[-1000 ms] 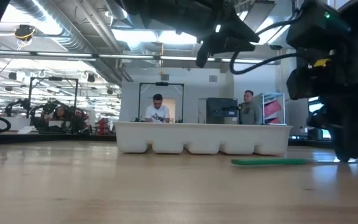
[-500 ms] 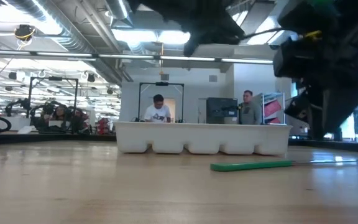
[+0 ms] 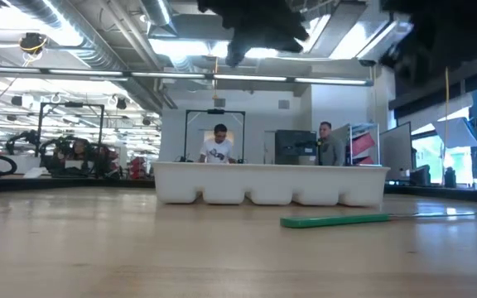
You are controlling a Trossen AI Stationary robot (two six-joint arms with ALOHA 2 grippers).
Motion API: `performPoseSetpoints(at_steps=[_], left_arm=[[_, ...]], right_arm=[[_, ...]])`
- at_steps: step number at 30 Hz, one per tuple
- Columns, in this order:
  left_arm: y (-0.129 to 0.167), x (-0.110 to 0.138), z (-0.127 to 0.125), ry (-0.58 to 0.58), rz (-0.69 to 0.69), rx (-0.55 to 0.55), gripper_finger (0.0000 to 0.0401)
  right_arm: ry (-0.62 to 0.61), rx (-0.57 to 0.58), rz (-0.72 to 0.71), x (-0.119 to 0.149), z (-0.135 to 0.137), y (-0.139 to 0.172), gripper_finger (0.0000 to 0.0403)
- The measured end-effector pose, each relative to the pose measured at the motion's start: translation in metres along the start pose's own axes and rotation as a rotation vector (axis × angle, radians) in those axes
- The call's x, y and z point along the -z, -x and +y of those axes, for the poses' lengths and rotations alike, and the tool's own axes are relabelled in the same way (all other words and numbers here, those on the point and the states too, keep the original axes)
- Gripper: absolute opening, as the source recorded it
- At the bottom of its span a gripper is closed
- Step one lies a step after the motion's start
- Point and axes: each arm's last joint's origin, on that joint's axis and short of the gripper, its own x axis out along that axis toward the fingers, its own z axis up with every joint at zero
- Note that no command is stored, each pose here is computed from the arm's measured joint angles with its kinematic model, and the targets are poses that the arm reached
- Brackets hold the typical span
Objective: Sort silverware
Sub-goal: Put the knife into the silverware organizer
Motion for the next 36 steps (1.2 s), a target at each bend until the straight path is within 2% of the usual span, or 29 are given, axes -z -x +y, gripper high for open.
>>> performPoseSetpoints(at_steps=[3,9,12,17,26,29,36], left_arm=[[-0.016,0.012,-0.013,0.026,0.013,0.029,0.0082],[-0.048,0.020,-0.033,0.109,-0.128,0.137,0.0082],[-0.062,0.031,-0.035,0.167,-0.114,0.142,0.0082],[-0.085,0.056,-0.040,0.179,-0.048,0.153,0.0089],[-0.106,0.080,-0.042,0.168,0.024,0.174,0.0159],[-0.111,0.087,-0.042,0.094,0.036,0.153,0.0174],[-0.115,0.099,-0.042,-0.211,0.032,0.022,0.0178]], right_arm=[[0.038,0.104,-0.073,0.004,0.001,0.042,0.0101],[0.048,0.237,-0.261,0.033,-0.001,0.107,0.0101],[0.030,0.230,-0.383,0.051,-0.002,0.131,0.0101],[-0.031,0.184,-0.581,0.082,-0.003,0.163,0.0101],[-0.116,0.111,-0.770,0.118,-0.007,0.189,0.0101],[-0.119,0.113,-0.791,0.123,-0.008,0.192,0.0101],[-0.119,0.112,-0.795,0.124,-0.008,0.192,0.0101]])
